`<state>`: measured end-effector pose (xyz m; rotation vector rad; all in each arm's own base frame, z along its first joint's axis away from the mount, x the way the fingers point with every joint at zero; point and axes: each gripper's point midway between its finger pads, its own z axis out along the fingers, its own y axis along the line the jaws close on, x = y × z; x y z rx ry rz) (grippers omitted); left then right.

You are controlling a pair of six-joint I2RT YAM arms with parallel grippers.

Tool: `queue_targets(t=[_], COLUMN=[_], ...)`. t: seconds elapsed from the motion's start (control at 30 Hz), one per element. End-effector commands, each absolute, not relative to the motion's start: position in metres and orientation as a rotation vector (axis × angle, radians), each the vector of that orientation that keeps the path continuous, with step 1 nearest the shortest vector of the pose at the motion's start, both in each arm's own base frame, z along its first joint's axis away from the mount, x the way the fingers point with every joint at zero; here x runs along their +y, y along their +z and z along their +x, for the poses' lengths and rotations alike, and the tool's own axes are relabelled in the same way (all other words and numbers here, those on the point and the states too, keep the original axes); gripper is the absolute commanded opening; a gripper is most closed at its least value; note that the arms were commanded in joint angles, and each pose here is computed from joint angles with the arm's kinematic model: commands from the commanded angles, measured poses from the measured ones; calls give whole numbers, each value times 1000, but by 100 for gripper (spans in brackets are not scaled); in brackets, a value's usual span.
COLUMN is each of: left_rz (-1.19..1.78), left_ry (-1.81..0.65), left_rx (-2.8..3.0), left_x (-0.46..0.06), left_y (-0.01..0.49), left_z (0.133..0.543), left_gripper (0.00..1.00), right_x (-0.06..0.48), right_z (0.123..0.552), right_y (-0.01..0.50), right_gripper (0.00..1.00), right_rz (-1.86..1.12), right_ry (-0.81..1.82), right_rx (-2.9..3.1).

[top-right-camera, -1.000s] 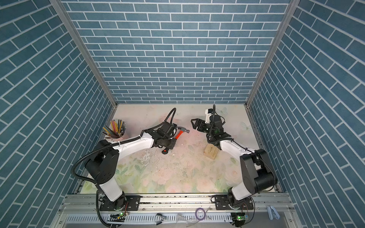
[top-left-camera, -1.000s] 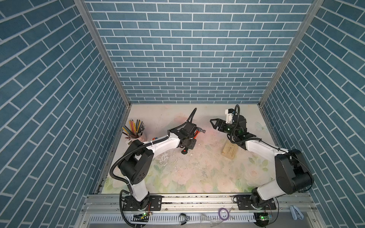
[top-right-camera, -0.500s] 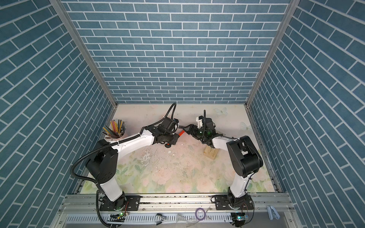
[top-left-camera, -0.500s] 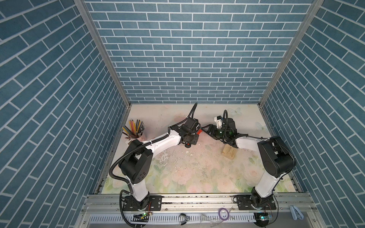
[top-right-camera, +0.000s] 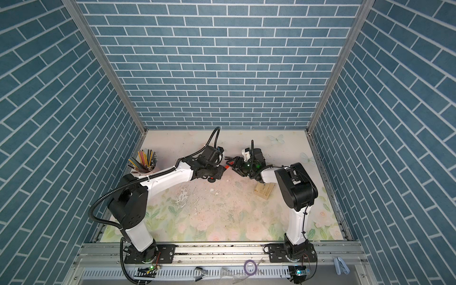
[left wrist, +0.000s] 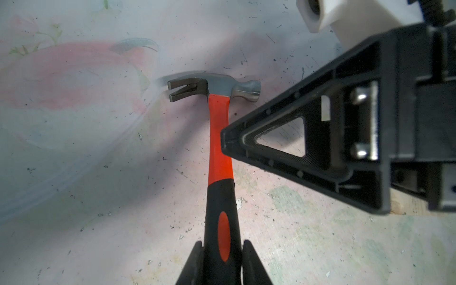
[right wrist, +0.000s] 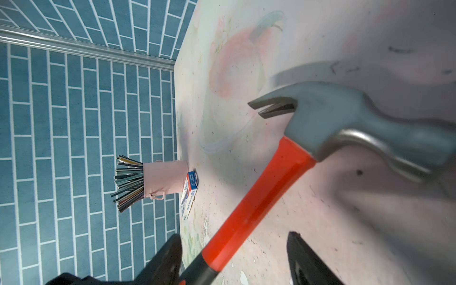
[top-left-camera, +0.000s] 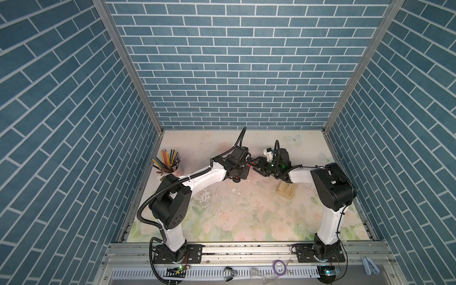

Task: Use a claw hammer to pull out a nail
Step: Pick up the hammer at the center of the board.

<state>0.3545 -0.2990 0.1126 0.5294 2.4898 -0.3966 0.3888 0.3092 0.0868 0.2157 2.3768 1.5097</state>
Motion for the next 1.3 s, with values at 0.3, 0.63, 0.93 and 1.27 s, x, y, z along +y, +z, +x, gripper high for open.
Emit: queue_targets(t=[0.3, 0.63, 0.93, 1.27], left_rz=[522, 520, 527, 433], left_ry=[-524, -577, -606, -740], left_rx=[2361, 2335, 2324, 2205], left_x=[-324, -335, -334, -312], left_y=[149, 157, 163, 216], left_z=[363, 361, 351, 352], left_gripper=[7, 8, 16, 59], right_x=[325, 330, 331, 321], right_z=[402, 407, 417, 425], right_y=[88, 90, 103, 150], right_gripper=[55, 30, 8, 2], right_rz=[399, 378, 277, -79], right_ry=[1719, 1697, 1662, 1505], right_rx=[2325, 2346, 2322, 2232])
